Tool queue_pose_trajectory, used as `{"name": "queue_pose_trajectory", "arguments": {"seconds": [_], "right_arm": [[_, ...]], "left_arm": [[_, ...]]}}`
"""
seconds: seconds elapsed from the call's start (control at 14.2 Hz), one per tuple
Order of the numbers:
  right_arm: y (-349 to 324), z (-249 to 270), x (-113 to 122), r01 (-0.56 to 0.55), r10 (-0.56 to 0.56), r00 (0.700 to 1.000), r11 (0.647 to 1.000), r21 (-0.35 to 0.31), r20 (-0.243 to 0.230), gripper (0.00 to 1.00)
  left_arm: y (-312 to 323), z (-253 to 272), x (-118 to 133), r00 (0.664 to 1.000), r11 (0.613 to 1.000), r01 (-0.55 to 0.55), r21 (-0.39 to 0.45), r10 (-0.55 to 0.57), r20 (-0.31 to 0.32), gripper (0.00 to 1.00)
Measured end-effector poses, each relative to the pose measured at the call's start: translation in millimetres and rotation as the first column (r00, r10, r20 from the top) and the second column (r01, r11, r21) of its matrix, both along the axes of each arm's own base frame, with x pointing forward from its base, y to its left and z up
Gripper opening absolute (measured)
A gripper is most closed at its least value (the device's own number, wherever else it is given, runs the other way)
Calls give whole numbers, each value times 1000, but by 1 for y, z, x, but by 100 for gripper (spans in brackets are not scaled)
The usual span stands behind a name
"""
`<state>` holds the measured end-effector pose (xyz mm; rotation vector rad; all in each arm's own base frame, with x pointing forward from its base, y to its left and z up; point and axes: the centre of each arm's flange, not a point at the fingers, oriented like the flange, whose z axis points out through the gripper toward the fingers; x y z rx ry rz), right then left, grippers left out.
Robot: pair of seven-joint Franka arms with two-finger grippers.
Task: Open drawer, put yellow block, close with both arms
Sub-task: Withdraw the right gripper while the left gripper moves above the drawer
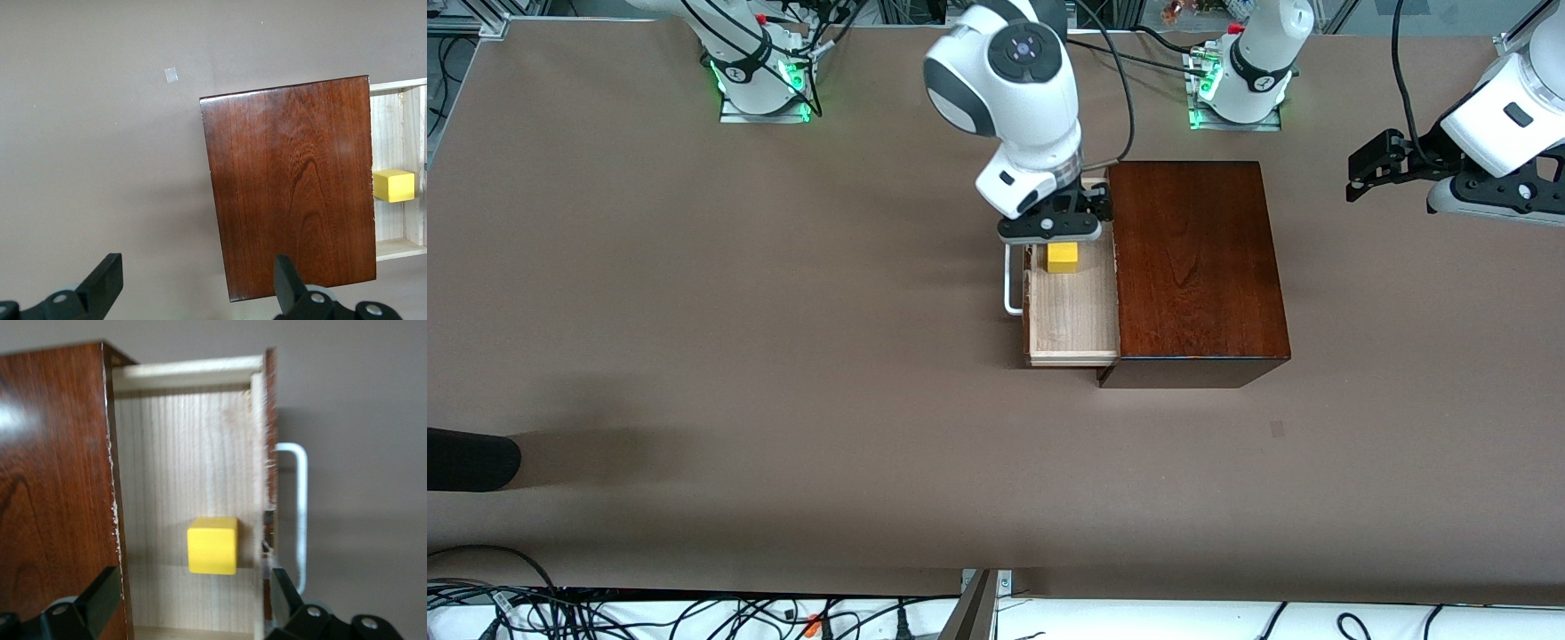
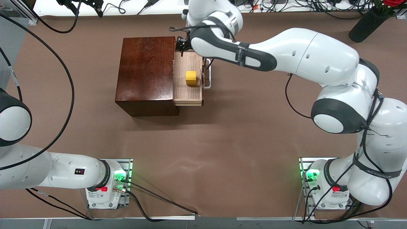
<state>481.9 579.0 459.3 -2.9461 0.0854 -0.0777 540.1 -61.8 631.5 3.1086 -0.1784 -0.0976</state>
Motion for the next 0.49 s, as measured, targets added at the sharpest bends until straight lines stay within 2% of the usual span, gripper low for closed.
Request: {"name": "queue_pose_trajectory", "arguments": {"seconds": [0.21,0.35,0.49], "right_arm": [[-47,36,35,74,-74,997,997,2,14,100],[-88,52,62,114,-114,993,993,-15,7,100],[-125,66,79,149,-150,989,988,-42,-12,100]], "left_arm": [[0,0,0,1000,1000,0,0,0,0,100],[-2,1,0,1000,1000,5,0,-5,1,100],[-7,1,-1,1000,1000,15,0,-15,3,100]]}}
